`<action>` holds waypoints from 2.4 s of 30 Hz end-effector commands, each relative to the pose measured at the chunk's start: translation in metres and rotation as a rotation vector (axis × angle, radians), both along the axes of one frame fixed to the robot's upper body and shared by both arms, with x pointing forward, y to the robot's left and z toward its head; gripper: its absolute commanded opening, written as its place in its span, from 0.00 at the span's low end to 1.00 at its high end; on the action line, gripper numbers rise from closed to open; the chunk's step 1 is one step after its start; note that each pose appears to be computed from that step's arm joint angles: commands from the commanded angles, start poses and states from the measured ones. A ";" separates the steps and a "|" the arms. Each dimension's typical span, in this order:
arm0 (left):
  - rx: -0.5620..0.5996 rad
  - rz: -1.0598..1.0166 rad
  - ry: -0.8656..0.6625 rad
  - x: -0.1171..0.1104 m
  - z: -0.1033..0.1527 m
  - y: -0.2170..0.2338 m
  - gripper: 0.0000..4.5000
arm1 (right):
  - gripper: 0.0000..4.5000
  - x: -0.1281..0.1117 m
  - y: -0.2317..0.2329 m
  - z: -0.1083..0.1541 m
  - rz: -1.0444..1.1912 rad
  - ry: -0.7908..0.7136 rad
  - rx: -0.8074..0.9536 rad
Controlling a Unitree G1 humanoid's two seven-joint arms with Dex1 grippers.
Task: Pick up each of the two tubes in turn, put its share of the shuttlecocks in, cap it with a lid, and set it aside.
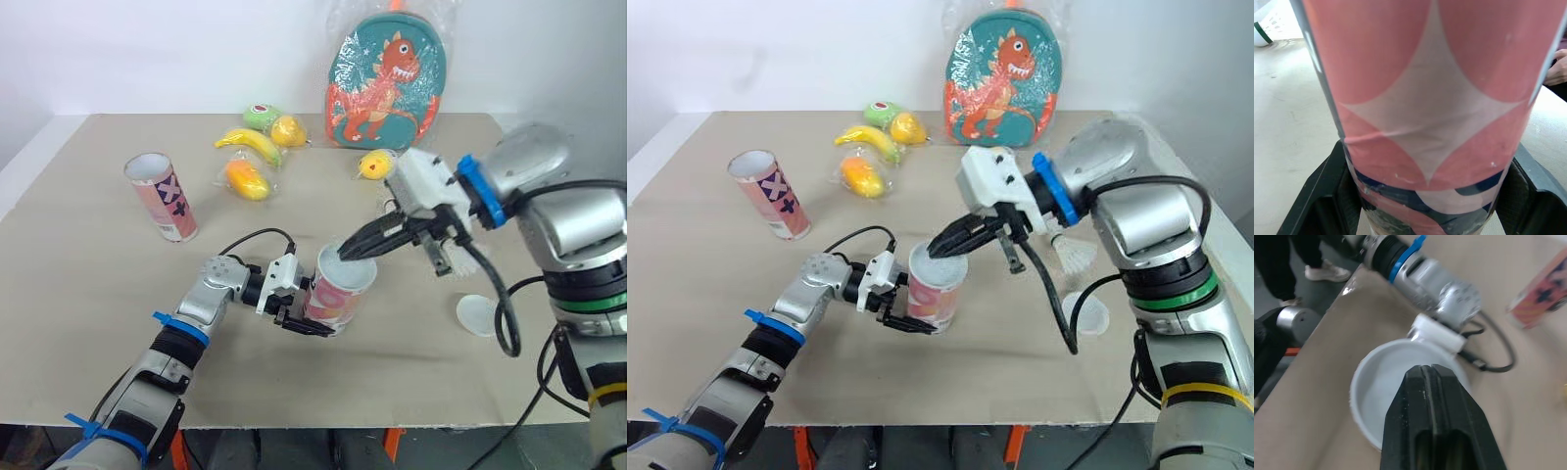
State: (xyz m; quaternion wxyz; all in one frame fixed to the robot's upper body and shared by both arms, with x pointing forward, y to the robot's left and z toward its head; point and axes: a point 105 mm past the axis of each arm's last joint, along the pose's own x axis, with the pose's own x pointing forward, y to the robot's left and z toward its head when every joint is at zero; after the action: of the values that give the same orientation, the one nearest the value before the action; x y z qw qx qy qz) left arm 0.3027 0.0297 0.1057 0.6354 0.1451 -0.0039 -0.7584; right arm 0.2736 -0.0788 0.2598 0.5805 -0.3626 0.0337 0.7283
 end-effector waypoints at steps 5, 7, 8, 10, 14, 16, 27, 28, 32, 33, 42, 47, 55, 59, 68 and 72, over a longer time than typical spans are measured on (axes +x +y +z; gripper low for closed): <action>0.004 0.004 -0.016 0.002 0.001 0.002 0.68 | 0.01 -0.003 0.004 -0.014 0.036 -0.059 -0.096; 0.003 0.004 -0.016 0.002 0.002 0.002 0.68 | 0.01 -0.002 0.006 -0.028 0.053 -0.058 -0.150; 0.002 0.004 -0.015 0.002 0.002 0.002 0.68 | 0.01 -0.002 0.006 -0.033 0.060 -0.057 -0.169; 0.001 0.005 -0.015 0.002 0.002 0.002 0.68 | 0.01 -0.001 0.003 -0.047 0.076 -0.065 -0.238; -0.008 0.008 -0.012 0.002 0.003 0.001 0.68 | 0.01 0.002 -0.003 -0.062 0.093 -0.090 -0.310; -0.017 0.013 -0.007 0.003 0.005 0.001 0.68 | 0.01 0.005 -0.001 -0.056 0.080 -0.097 -0.276; -0.058 0.051 0.045 0.003 0.005 -0.001 0.68 | 0.42 -0.006 -0.015 0.032 -0.019 -0.045 0.161; -0.061 0.050 0.051 0.002 0.004 -0.001 0.68 | 0.51 -0.010 -0.021 0.037 -0.040 -0.047 0.197; -0.121 0.063 0.088 0.005 0.012 -0.003 1.00 | 0.96 -0.025 -0.041 0.046 -0.135 -0.049 0.318; -0.127 0.064 0.093 0.005 0.013 -0.002 1.00 | 0.98 -0.028 -0.042 0.045 -0.152 -0.045 0.337; -0.089 0.053 0.099 0.002 0.012 0.013 1.00 | 0.98 -0.042 -0.050 0.003 -0.365 0.046 0.418; 0.038 0.126 0.059 0.009 -0.001 0.043 1.00 | 0.98 -0.042 -0.050 -0.017 -0.449 0.070 0.443; 0.053 0.285 -0.004 0.023 0.017 0.093 1.00 | 0.98 -0.031 -0.050 -0.051 -0.545 0.103 0.434; -0.128 0.265 -0.007 0.006 0.055 0.095 1.00 | 0.98 -0.023 -0.048 -0.080 -0.585 0.131 0.382; -0.225 0.225 0.046 -0.045 0.088 0.102 1.00 | 0.98 -0.011 -0.031 -0.098 -0.536 0.196 0.413; -0.217 0.252 0.052 -0.049 0.088 0.107 1.00 | 0.98 -0.007 -0.023 -0.101 -0.511 0.206 0.420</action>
State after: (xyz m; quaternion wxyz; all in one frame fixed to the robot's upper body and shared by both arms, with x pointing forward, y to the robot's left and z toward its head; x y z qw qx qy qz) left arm 0.2578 0.1345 0.1824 0.7370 0.0407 -0.0331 -0.6739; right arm 0.2667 -0.1064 0.1532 0.8057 -0.1324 0.0483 0.5753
